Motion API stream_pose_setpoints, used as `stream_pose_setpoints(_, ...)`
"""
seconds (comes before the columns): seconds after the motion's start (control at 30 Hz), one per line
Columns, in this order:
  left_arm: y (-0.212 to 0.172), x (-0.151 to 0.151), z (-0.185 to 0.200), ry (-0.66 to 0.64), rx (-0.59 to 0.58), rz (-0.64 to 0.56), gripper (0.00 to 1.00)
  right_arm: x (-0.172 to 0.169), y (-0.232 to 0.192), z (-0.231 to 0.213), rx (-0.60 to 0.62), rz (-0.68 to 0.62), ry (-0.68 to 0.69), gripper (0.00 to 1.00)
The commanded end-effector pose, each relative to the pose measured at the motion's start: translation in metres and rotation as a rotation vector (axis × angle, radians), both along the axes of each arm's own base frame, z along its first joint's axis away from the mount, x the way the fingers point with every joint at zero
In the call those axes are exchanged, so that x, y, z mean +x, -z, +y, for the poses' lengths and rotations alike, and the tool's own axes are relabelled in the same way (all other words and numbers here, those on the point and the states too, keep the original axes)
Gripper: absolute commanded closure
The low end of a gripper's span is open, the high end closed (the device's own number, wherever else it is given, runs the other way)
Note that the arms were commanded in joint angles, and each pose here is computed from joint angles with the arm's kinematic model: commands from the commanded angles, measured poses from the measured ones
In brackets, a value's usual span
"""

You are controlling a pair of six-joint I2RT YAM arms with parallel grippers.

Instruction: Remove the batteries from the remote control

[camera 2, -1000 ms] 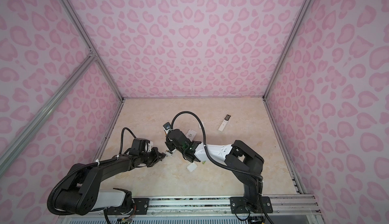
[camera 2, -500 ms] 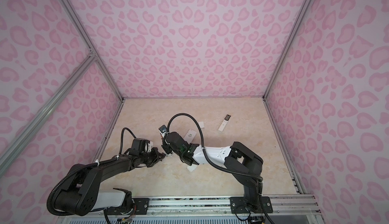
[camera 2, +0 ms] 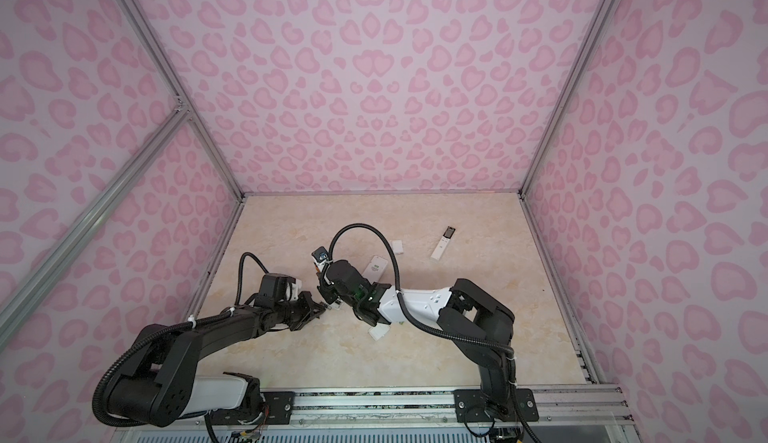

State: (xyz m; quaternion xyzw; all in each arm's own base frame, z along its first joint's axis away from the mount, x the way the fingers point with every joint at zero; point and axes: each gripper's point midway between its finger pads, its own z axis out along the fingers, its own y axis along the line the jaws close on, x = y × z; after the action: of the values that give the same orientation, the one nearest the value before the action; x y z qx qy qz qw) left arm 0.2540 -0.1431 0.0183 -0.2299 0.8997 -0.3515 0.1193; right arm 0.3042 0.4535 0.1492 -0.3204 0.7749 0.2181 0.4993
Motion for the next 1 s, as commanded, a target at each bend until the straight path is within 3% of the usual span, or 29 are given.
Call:
stream_pose_setpoints(0.0,-0.003,0.002,-0.001,0.012,-0.005,-0.025,0.95,0.0,0.0,0.003,0.036,0.003,-0.002,1.0)
stream_pose_setpoints(0.4,0.0,-0.001,-0.003,0.008,-0.013,-0.015,0.95,-0.001,0.024,-0.006,0.056,0.045,0.032,1.0)
stream_pose_setpoints(0.7,0.002,0.001,-0.005,0.011,-0.013,-0.01,0.95,0.017,0.024,-0.024,0.214,0.15,0.081,1.0)
stream_pose_setpoints(0.97,0.0,0.003,-0.006,0.013,-0.013,-0.013,0.96,0.017,0.02,-0.026,0.264,0.181,0.077,1.0)
